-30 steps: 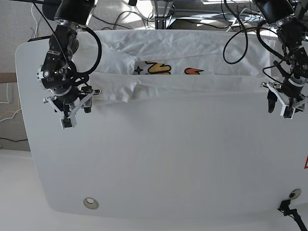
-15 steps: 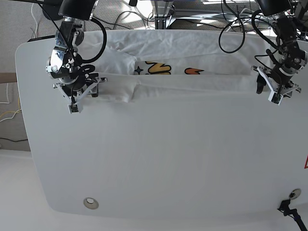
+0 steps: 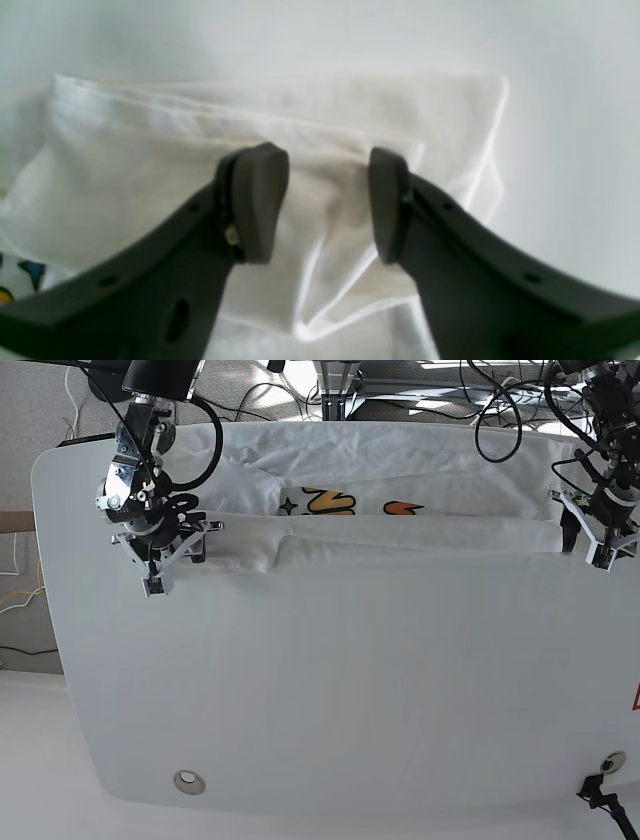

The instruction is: Fold the T-shirt properly

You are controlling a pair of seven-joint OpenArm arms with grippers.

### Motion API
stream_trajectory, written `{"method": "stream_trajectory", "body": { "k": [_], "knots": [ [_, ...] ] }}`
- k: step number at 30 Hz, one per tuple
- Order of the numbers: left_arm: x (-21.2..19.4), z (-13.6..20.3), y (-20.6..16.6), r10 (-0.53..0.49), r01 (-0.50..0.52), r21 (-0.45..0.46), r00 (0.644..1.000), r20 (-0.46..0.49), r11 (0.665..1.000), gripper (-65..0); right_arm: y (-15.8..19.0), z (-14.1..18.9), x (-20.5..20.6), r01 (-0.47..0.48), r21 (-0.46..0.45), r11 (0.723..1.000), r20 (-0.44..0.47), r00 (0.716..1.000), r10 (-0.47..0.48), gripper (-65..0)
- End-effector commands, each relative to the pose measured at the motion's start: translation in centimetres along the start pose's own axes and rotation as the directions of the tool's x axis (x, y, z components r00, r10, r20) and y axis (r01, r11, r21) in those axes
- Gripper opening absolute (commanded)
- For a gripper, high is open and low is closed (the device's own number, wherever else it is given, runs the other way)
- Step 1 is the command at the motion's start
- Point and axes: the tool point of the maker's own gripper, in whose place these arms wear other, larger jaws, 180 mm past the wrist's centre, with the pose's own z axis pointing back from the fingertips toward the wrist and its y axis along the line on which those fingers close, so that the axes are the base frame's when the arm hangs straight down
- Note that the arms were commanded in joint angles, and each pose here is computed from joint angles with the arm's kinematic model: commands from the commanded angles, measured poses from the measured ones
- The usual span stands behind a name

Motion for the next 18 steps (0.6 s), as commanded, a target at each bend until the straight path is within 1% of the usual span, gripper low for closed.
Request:
{"method": "stream_trajectory", "body": {
  "k": [1, 3, 7, 9, 14, 18],
  "knots": [
    [1.2, 0.4, 1.0, 0.014, -0.015, 0.012, 0.999, 0.034, 1.0, -32.4, -0.2, 0.4, 1.8, -0.006, -0.003, 1.0, 0.055, 0.998, 0.006, -36.0],
    [2.1, 0.2, 1.7, 0.034, -0.035, 0.022, 0.998, 0.045, 0.999, -32.2, -0.2, 0.4, 1.8, -0.006, -0.003, 1.0, 0.056, 0.998, 0.006, -36.0],
    [1.2, -0.6, 1.9, 0.068, -0.068, 0.022, 0.998, -0.005, 0.997, -32.2, -0.2, 0.4, 1.8, -0.006, -0.003, 1.0, 0.056, 0.998, 0.006, -36.0],
    [0.3, -1.0, 1.7, 0.091, -0.09, 0.014, 0.995, -0.039, 0.996, -32.1, -0.2, 0.4, 1.8, -0.005, -0.003, 1.0, 0.055, 0.998, 0.005, -36.0],
    [-1.7, -2.0, 0.9, 0.174, -0.175, 0.002, 0.981, -0.082, 0.985, -32.1, -0.2, 0.4, 1.8, -0.005, -0.002, 1.0, 0.053, 0.999, 0.005, -36.0],
    [-2.4, -2.0, 0.3, 0.175, -0.177, -0.01, 0.98, -0.099, 0.984, -32.4, -0.2, 0.4, 1.8, -0.005, -0.002, 1.0, 0.053, 0.999, 0.005, -36.0]
  ]
}}
